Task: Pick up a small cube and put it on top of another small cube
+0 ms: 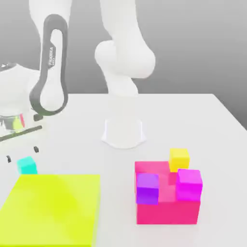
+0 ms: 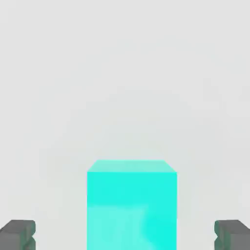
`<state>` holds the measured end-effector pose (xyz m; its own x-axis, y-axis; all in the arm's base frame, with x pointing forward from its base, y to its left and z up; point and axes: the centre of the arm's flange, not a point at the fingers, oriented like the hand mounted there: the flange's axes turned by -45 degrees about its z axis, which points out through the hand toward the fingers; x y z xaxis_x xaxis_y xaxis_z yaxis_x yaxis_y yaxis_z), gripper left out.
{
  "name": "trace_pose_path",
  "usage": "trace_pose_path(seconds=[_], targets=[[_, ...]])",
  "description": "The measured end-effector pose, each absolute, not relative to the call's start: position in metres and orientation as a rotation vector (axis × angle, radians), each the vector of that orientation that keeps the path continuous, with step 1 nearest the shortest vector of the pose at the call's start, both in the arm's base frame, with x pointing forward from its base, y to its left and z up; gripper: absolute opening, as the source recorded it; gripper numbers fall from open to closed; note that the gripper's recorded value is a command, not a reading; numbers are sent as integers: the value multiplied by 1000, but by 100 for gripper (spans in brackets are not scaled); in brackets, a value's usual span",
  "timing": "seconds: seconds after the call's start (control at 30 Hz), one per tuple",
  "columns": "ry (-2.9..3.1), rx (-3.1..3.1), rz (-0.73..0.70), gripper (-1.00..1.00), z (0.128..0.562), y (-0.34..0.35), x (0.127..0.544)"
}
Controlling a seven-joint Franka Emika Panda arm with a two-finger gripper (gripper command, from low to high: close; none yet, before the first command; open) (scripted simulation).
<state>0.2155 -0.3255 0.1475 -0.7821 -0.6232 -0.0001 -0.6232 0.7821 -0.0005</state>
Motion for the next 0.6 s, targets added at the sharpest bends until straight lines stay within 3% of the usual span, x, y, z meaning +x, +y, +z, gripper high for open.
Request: trace_pose_path(seconds=[0.03, 0.07, 0.3, 0.5, 0.6], targets=[[2966, -1036, -1, 0, 137, -325, 215], [2966, -1036, 0, -100, 130, -325, 215], [2966, -1035, -4, -100, 130, -325, 215], [2965, -1035, -3, -100, 183, -325, 215], [2909, -1150, -5, -100, 210, -292, 268]])
